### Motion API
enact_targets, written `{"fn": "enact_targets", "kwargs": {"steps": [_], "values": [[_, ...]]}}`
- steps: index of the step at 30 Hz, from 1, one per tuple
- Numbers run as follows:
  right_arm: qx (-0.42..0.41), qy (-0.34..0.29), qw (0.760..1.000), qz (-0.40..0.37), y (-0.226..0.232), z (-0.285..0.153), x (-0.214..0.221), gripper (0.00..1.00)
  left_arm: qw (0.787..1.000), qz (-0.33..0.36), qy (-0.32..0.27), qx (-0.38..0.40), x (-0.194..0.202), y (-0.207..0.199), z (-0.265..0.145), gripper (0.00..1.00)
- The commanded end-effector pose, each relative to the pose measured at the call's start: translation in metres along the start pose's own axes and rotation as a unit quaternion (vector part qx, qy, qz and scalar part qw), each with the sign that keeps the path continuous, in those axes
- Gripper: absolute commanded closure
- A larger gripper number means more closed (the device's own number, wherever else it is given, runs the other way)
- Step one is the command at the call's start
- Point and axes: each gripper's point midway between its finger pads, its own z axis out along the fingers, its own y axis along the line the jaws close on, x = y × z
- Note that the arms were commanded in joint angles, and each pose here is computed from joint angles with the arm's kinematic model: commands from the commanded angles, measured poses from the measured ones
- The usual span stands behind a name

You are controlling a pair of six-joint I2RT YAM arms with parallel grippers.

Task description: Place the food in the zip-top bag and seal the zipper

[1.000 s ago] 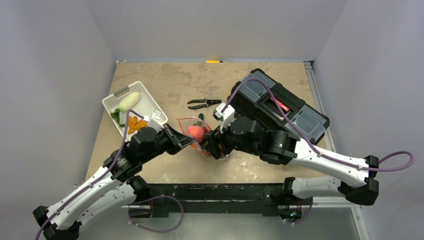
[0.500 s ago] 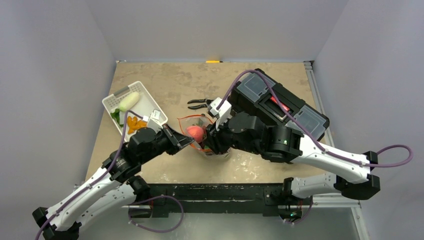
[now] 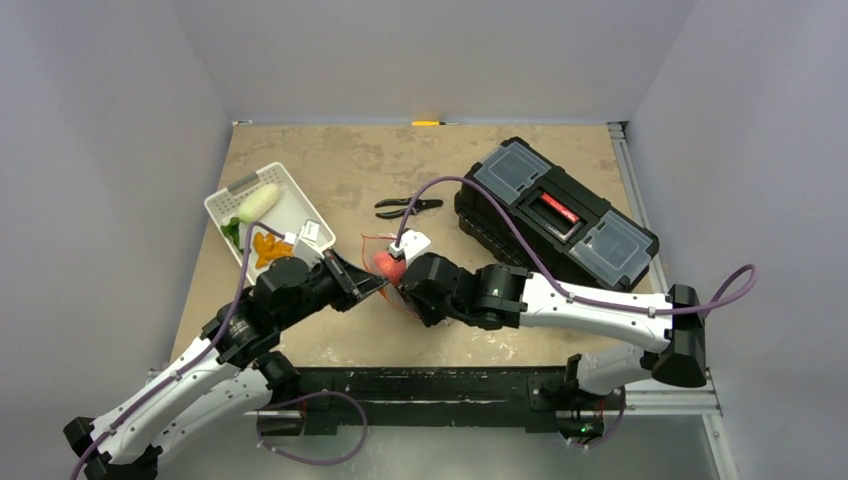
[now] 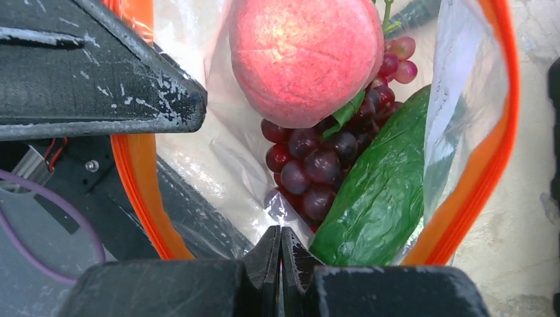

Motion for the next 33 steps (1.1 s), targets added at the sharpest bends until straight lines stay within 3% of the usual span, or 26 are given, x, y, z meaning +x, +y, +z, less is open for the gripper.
{"fn": "enact_targets", "kwargs": {"steps": [1,5,9,15,23,27,30,33], "values": [[-0.001,-0.053,0.998,0.033,-0.005,-0.028,-0.027,1.0,0.999,0.004,-0.009,0.052,-0.006,-0.028,-0.006,1.0],[-0.061,-0.132,0.988,0.045,0.009,-0.071,-0.075,0.96,0.998,0.003,-0.007,0.056,-0.005,-0.03,-0.006,1.0],[-0.106,-0.156,0.981,0.042,0.024,-0.089,-0.093,0.89,0.998,0.003,-0.007,0.057,-0.006,-0.032,-0.007,1.0],[-0.047,-0.103,0.993,0.028,0.006,-0.056,-0.057,0.89,0.998,0.004,-0.011,0.058,-0.007,-0.033,-0.01,1.0],[0.106,-0.02,0.994,0.01,-0.041,-0.017,-0.009,0.96,0.998,0.006,-0.01,0.06,-0.008,-0.036,-0.012,1.0],[0.029,-0.079,0.996,0.023,-0.014,-0.04,-0.05,0.94,0.998,0.006,-0.013,0.056,-0.009,-0.035,-0.012,1.0],[-0.085,-0.153,0.984,0.033,0.018,-0.077,-0.087,0.81,0.998,0.0,-0.022,0.05,-0.012,-0.033,-0.014,1.0],[-0.116,-0.217,0.968,0.038,0.017,-0.111,-0.108,0.66,0.998,-0.001,-0.036,0.047,-0.017,-0.033,-0.02,1.0]]}}
